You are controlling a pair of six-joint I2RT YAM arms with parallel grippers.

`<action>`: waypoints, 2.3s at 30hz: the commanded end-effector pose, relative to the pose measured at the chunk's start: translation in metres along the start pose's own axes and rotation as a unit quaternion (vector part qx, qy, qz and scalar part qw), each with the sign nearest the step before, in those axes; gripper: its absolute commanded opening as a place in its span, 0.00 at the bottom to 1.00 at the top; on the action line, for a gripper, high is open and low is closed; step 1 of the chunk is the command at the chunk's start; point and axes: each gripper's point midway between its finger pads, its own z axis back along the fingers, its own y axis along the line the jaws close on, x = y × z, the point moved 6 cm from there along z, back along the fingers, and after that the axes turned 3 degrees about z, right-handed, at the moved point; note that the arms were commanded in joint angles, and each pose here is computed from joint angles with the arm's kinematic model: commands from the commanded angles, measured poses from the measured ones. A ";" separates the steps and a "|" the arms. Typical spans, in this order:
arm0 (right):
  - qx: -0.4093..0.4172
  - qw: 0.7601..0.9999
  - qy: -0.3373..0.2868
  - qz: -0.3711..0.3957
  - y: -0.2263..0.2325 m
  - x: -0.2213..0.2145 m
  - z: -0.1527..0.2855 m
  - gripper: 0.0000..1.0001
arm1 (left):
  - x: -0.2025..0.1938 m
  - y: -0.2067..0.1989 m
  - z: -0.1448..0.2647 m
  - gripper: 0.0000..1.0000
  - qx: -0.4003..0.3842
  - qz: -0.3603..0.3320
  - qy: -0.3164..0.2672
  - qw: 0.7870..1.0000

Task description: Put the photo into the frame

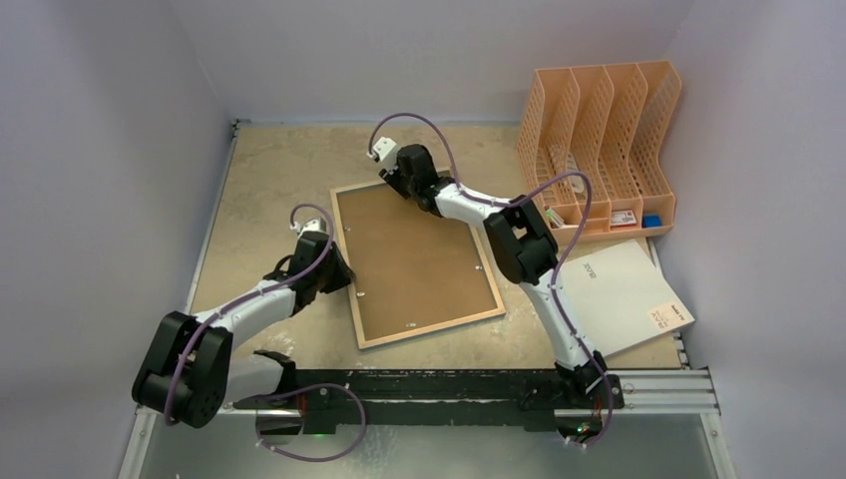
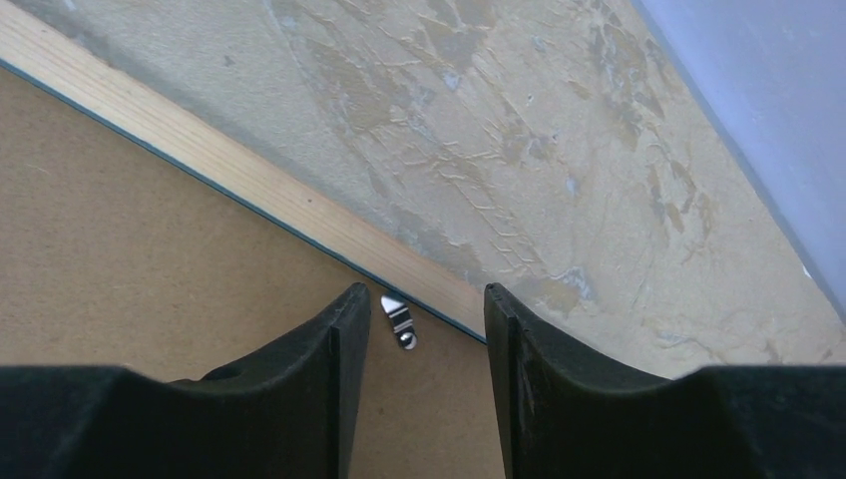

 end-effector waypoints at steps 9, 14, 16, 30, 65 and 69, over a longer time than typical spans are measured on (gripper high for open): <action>-0.046 0.998 0.032 0.002 -0.024 -0.009 0.002 0.39 | -0.001 0.009 -0.004 0.21 0.030 0.002 0.006 1.000; -0.048 0.998 0.037 -0.003 -0.025 -0.017 -0.001 0.29 | -0.002 0.011 -0.004 0.21 0.035 0.001 0.007 0.999; -0.049 0.998 0.038 -0.005 -0.027 -0.020 -0.001 0.27 | -0.002 0.012 -0.004 0.20 0.039 0.001 0.008 0.999; -0.058 0.997 0.027 -0.030 -0.036 -0.022 -0.002 0.19 | -0.005 0.022 -0.002 0.14 0.055 0.008 0.009 0.998; -0.052 0.859 0.117 -0.496 -0.017 -0.098 0.209 0.68 | 0.027 -0.012 0.001 0.71 0.002 0.005 -0.023 1.000; 0.000 0.856 0.110 -0.505 0.001 -0.102 0.212 0.63 | 0.026 -0.017 -0.005 0.71 -0.012 0.010 -0.013 1.000</action>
